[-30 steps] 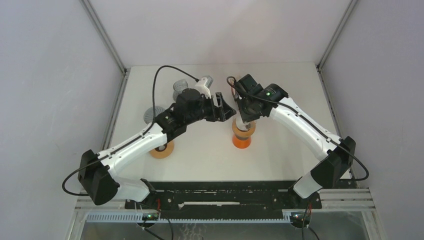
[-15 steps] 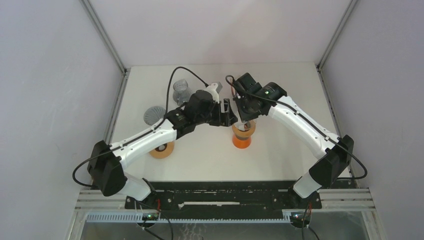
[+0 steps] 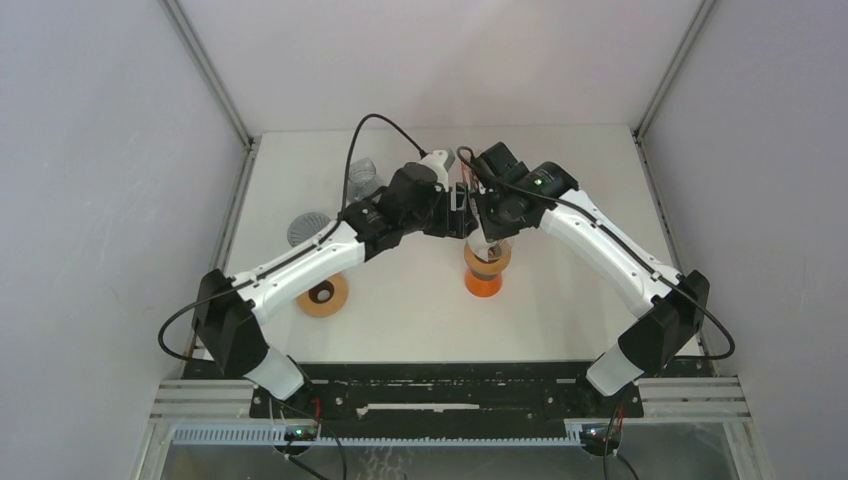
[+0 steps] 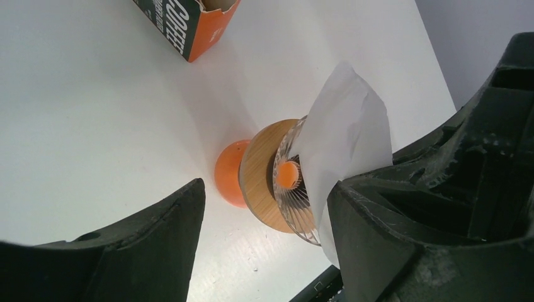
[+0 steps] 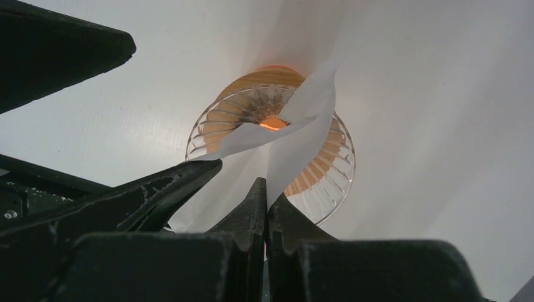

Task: Place the coffee filter in the dripper
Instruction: Place the coffee filter in the coffee dripper.

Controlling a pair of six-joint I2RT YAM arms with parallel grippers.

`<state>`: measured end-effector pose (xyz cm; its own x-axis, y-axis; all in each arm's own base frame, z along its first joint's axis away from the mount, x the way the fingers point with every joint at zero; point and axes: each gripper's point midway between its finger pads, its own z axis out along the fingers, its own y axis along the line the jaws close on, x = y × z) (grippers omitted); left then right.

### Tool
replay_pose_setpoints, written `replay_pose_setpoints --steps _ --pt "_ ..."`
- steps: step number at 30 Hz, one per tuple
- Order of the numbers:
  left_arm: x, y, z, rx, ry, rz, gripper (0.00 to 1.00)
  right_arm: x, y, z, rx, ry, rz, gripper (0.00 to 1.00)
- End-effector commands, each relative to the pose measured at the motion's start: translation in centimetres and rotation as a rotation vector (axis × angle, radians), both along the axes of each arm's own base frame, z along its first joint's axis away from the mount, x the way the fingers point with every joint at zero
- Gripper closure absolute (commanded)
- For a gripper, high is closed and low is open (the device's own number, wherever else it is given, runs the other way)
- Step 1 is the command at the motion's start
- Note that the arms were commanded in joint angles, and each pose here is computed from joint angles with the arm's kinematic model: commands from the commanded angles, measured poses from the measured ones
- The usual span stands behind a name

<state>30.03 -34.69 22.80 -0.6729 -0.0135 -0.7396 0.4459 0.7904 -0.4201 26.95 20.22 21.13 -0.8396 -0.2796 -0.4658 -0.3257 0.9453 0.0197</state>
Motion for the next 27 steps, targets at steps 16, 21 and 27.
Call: replay_pose_setpoints --steps 16,21,27 --pt "0.5 -1.1 0.4 0.075 -0.021 -0.074 0.32 0.3 -0.8 2.1 0.112 -0.068 -0.027 0.75" --pt "0.4 -1.3 0.6 0.08 -0.024 -0.092 0.33 0.3 -1.6 2.4 0.099 -0.088 -0.041 0.69" --pt "0.2 -1.5 0.5 0.094 -0.02 -0.107 0.33 0.6 -2.3 2.2 0.071 -0.103 -0.06 0.6"
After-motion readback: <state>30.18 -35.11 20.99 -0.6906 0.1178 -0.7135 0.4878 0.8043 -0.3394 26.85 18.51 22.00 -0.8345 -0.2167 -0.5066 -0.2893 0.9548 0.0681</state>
